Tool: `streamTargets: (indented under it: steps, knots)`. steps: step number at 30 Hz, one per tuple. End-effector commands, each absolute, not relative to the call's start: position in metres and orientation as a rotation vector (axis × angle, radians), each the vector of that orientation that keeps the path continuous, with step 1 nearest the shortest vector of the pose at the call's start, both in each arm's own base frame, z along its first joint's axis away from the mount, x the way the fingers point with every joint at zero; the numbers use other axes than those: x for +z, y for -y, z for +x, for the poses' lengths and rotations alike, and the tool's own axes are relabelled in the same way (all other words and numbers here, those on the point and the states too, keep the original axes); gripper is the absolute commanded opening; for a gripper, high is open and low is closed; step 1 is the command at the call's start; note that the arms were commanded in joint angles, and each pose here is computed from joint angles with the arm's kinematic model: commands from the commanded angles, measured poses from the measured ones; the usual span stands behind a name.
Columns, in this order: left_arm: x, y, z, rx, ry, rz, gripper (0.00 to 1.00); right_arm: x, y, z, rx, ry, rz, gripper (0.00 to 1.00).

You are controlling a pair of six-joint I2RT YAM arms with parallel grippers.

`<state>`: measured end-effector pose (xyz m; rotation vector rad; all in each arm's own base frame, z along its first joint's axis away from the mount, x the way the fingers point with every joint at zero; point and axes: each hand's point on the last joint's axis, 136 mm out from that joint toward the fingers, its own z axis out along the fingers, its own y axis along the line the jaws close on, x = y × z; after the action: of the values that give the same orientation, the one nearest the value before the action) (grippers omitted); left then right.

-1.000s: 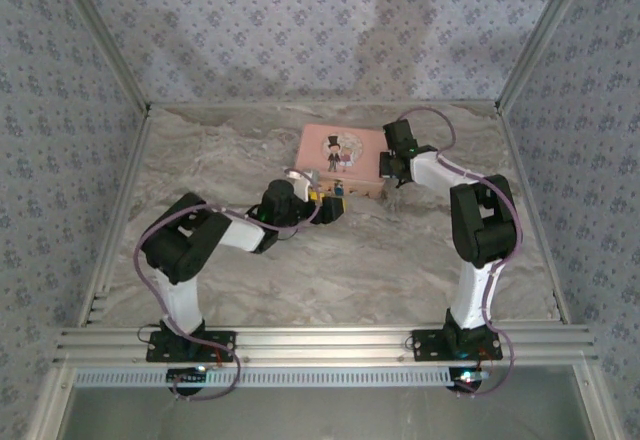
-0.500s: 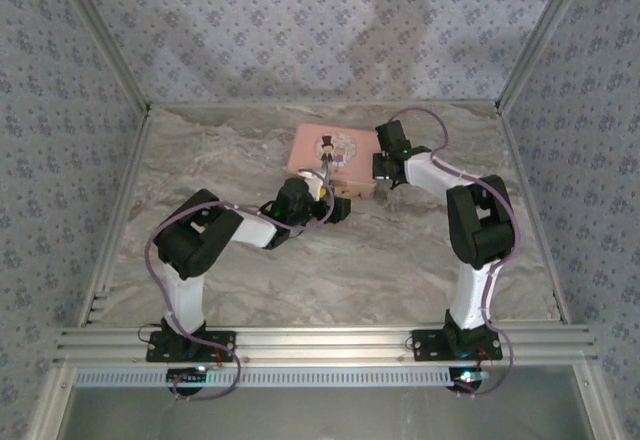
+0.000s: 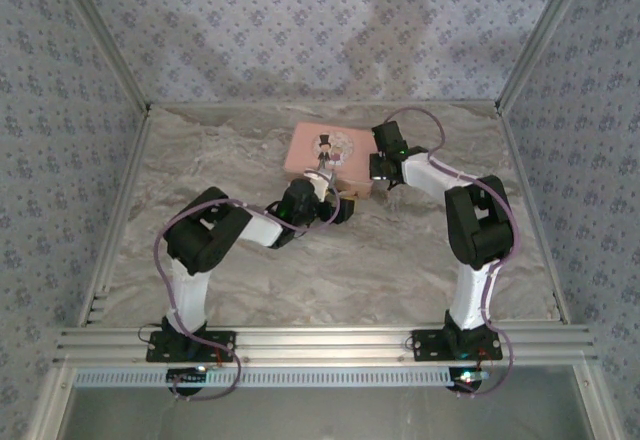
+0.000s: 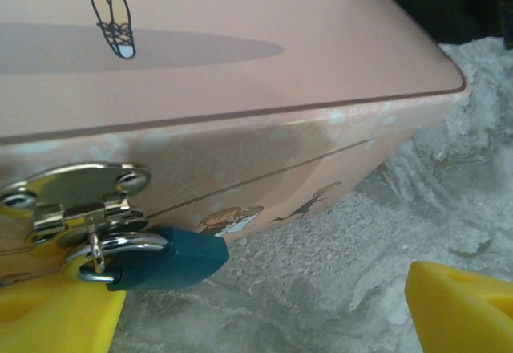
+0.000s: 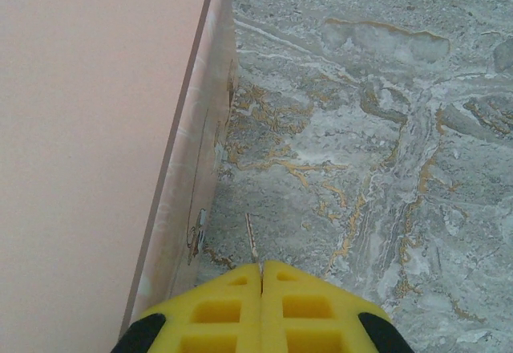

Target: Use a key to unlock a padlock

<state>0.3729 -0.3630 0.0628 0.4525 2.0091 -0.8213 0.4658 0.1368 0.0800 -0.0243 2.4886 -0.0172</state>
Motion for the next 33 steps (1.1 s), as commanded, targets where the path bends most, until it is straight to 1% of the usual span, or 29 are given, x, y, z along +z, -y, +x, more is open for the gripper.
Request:
streamTargets:
  steps: [1, 7, 10, 14, 18, 21, 27, 30, 33]
  knots:
    - [0.080, 0.367, 0.374, -0.923, -1.947, 0.423, 0.90, 0.089, -0.148, 0.474, 0.004, -2.453, -0.042, 0.00]
    - [0.066, 0.335, 0.386, -0.695, -2.011, 0.332, 0.91, 0.088, -0.148, 0.472, 0.010, -2.451, -0.039, 0.00]
    - [0.066, 0.337, 0.388, -0.691, -2.005, 0.327, 0.92, 0.087, -0.149, 0.472, 0.009, -2.452, -0.042, 0.00]
    - [0.071, 0.355, 0.388, -0.774, -1.977, 0.400, 0.91, 0.087, -0.150, 0.470, 0.010, -2.451, -0.049, 0.00]
    - [0.082, 0.376, 0.378, -0.894, -1.941, 0.503, 0.87, 0.087, -0.151, 0.471, 0.014, -2.449, -0.050, 0.00]
    - [0.092, 0.385, 0.370, -0.981, -1.903, 0.549, 0.86, 0.085, -0.155, 0.470, 0.020, -2.452, -0.059, 0.00]
    - [0.107, 0.375, 0.376, -1.154, -1.852, 0.439, 0.83, 0.085, -0.157, 0.469, 0.015, -2.452, -0.070, 0.00]
    - [0.110, 0.367, 0.383, -1.259, -1.832, 0.355, 0.79, 0.084, -0.155, 0.467, 0.005, -2.454, -0.070, 0.00]
    - [0.109, 0.363, 0.385, -1.276, -1.837, 0.334, 0.77, 0.084, -0.154, 0.467, -0.001, -2.453, -0.071, 0.00]
